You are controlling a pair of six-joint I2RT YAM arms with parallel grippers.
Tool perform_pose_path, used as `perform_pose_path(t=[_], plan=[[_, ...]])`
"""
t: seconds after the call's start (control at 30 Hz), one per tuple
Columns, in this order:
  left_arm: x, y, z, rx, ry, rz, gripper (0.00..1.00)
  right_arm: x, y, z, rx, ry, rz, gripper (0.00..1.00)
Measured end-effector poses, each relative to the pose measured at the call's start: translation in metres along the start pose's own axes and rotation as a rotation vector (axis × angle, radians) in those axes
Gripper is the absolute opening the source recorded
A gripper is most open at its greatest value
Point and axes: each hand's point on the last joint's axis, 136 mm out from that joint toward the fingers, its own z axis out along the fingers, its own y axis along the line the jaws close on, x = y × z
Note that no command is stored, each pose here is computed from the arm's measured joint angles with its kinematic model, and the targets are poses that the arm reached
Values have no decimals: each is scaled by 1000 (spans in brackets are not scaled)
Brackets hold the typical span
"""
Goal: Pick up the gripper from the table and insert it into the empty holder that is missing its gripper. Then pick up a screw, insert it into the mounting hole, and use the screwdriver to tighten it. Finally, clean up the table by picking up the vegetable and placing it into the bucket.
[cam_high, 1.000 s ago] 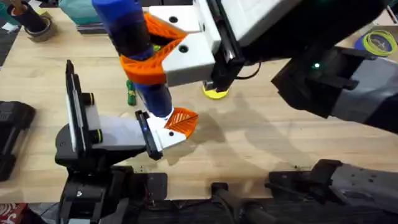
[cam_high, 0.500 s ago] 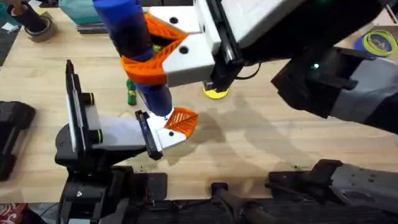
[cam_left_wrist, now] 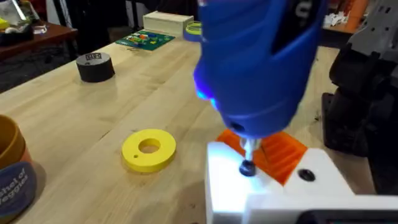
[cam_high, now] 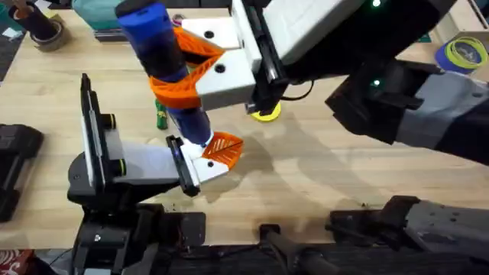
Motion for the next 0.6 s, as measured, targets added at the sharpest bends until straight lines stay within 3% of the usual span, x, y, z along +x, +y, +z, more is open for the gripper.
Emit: perform_pose_path(t=[0.6], plan=[[0,0,0,0,0,0,15,3,0,0,1,4,-4,23]])
